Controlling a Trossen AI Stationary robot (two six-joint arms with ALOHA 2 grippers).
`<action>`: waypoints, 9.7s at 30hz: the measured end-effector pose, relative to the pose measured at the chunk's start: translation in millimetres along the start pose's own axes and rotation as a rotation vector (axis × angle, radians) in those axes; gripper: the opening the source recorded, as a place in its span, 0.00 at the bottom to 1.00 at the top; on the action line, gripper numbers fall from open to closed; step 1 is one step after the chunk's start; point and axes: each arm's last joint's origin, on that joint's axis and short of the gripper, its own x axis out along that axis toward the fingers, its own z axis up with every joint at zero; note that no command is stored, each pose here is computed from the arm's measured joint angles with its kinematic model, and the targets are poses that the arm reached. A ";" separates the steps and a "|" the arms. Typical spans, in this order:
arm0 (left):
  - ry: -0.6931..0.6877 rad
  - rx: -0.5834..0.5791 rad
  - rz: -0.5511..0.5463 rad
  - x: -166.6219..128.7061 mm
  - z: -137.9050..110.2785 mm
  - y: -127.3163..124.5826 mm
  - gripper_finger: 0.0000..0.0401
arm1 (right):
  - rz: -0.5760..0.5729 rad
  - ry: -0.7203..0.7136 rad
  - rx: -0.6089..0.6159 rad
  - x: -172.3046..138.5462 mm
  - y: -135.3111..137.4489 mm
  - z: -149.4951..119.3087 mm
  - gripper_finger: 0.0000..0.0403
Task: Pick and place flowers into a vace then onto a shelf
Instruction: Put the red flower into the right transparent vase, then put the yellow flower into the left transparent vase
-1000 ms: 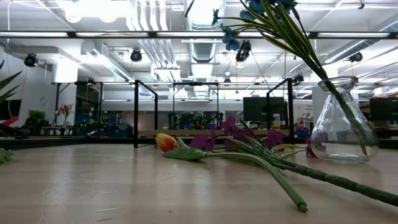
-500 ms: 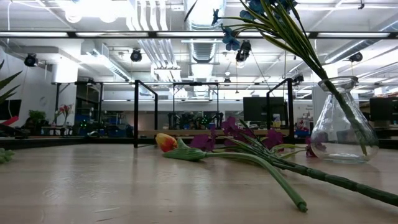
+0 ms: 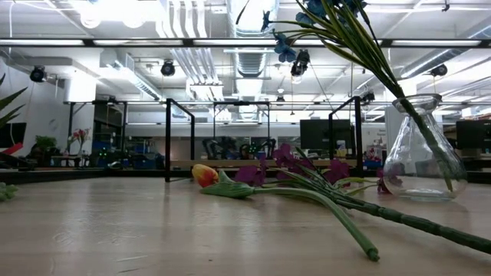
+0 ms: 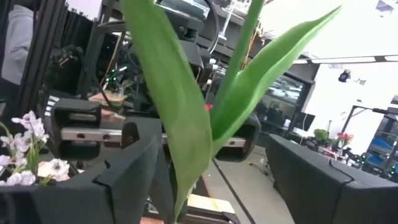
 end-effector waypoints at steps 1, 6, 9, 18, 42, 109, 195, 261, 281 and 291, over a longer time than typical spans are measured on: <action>-0.003 -0.001 0.000 0.3 0.2 -0.1 0.00 | -0.002 -0.001 0.001 1.5 0.1 0.5 0.71; 0.001 0.001 0.000 0.4 -0.3 -0.2 0.00 | -0.035 0.019 0.001 2.8 -0.3 -0.3 0.66; -0.003 0.001 0.002 0.4 0.1 0.1 0.00 | -0.050 0.024 0.001 1.2 -2.2 -0.5 0.62; -0.018 0.026 0.006 0.4 1.7 0.4 0.00 | -0.047 0.033 -0.003 1.0 -1.7 -1.7 0.45; -0.008 0.012 0.000 -23.3 8.7 8.5 0.41 | -0.144 -0.003 0.064 -41.9 -34.0 31.1 0.03; 0.116 -0.038 0.069 -39.0 -12.9 14.8 0.42 | 0.028 0.580 0.221 -110.6 49.6 20.2 0.03; 0.141 -0.044 0.071 -35.9 -21.8 12.9 0.42 | 0.030 0.602 0.319 -131.6 93.2 -86.2 0.07; 0.149 -0.044 0.071 -34.7 -25.0 12.2 0.42 | 0.506 0.269 0.119 -138.4 -12.5 -9.7 0.26; 0.152 -0.043 0.072 -34.1 -26.5 12.1 0.42 | 0.257 0.180 0.148 -161.2 -41.2 -88.1 0.08; 0.152 -0.043 0.071 -34.1 -26.4 11.9 0.42 | 0.157 0.219 0.180 -163.1 -45.0 -110.4 0.08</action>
